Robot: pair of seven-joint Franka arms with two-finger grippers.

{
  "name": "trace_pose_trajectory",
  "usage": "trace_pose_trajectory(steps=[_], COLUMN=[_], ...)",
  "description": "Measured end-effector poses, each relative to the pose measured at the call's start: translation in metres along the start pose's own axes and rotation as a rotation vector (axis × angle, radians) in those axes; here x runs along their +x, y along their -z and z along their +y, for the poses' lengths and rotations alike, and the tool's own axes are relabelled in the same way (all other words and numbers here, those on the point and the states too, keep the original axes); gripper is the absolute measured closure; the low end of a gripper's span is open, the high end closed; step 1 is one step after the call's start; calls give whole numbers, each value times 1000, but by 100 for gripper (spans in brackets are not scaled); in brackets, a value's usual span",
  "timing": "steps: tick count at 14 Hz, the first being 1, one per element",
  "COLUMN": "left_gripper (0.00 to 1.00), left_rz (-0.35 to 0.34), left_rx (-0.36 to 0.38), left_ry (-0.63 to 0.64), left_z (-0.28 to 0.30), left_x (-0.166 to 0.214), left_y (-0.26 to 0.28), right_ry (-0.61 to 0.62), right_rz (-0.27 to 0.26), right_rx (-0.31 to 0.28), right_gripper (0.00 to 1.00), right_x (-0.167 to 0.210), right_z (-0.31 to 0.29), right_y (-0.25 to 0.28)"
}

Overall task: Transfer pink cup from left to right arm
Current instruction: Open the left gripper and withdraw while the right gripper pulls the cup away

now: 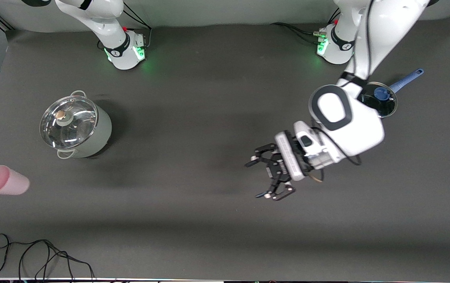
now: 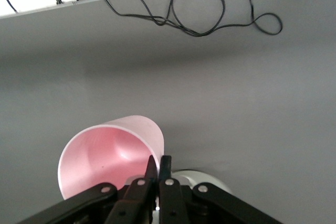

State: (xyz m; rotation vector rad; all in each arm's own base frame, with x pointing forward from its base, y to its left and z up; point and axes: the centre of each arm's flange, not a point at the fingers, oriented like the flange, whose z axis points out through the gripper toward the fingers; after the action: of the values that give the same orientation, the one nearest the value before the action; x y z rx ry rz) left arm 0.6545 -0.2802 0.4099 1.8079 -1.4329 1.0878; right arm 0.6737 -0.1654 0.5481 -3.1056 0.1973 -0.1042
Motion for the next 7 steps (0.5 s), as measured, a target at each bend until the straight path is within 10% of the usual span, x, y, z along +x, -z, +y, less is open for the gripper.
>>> trace_pose_trajectory(steps=[7], left_gripper=[0], left_rz=[-260], left_rx=[-302], left_ry=[-15], left_z=[-67], left_x=[-87], left_y=[175], right_ry=[180], right_rz=[-63], right_rx=[-48], right_gripper=[97], right_x=[2], right_z=[-1], right_y=[-85])
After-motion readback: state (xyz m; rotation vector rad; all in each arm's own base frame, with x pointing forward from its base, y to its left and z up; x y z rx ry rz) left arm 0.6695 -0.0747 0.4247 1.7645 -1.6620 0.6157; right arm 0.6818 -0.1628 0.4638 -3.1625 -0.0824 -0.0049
